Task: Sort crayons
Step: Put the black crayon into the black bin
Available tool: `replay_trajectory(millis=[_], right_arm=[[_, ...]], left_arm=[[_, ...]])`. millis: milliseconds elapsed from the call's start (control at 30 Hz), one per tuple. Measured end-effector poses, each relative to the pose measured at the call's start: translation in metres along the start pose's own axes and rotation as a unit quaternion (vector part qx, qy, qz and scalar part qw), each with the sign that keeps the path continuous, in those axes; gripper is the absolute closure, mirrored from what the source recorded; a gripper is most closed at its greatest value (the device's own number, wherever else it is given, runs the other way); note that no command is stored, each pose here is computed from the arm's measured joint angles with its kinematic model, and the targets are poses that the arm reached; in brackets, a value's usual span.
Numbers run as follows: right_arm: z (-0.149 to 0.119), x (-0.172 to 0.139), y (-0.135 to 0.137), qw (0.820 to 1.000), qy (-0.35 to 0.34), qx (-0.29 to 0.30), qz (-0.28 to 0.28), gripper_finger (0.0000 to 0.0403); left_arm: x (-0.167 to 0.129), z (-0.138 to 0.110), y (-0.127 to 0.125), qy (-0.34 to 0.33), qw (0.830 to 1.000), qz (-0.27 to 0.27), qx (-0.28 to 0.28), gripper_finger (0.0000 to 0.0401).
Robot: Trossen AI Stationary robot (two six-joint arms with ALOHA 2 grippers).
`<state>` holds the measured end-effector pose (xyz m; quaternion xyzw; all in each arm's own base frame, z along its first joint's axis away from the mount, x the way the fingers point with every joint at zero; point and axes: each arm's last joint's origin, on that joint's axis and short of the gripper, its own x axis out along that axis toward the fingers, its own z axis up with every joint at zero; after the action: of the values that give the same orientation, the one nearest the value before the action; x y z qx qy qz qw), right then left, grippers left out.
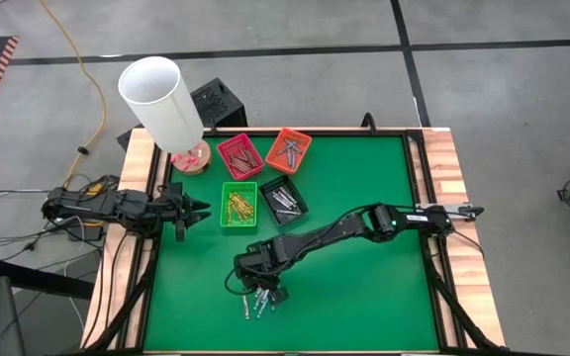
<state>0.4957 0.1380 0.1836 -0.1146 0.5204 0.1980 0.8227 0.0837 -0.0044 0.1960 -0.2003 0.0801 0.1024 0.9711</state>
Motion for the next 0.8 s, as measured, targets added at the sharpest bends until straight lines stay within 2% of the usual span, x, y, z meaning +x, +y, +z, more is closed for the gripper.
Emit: replay_trajectory(millis=[133,300,500,667,800], right_arm=[[-0.001,0.000,-0.001,1.000,0.008,-0.006,-0.006,0.0306],[-0.001,-0.001,-0.004,0.995,0.018,-0.017,-0.096,0.0306],[0.002,-0.006,-0.006,0.994,0.018,-0.030,-0.100,0.0306],[0.007,-0.012,0.005,0.997,0.003,-0.041,-0.064,0.0306],[0.010,-0.012,0.015,0.997,-0.002,-0.051,-0.058,0.0306]], left_arm=[[0.000,0.000,0.000,0.000,1.000,0.000,0.000,0.0264],[0.000,0.000,0.000,0.000,1.000,0.000,0.000,0.0264],[0.000,0.000,0.000,0.001,1.000,0.001,0.000,0.0264],[0.000,-0.001,0.001,0.006,1.000,0.003,0.002,0.0264],[0.000,-0.001,0.001,0.006,1.000,0.003,0.002,0.0264]])
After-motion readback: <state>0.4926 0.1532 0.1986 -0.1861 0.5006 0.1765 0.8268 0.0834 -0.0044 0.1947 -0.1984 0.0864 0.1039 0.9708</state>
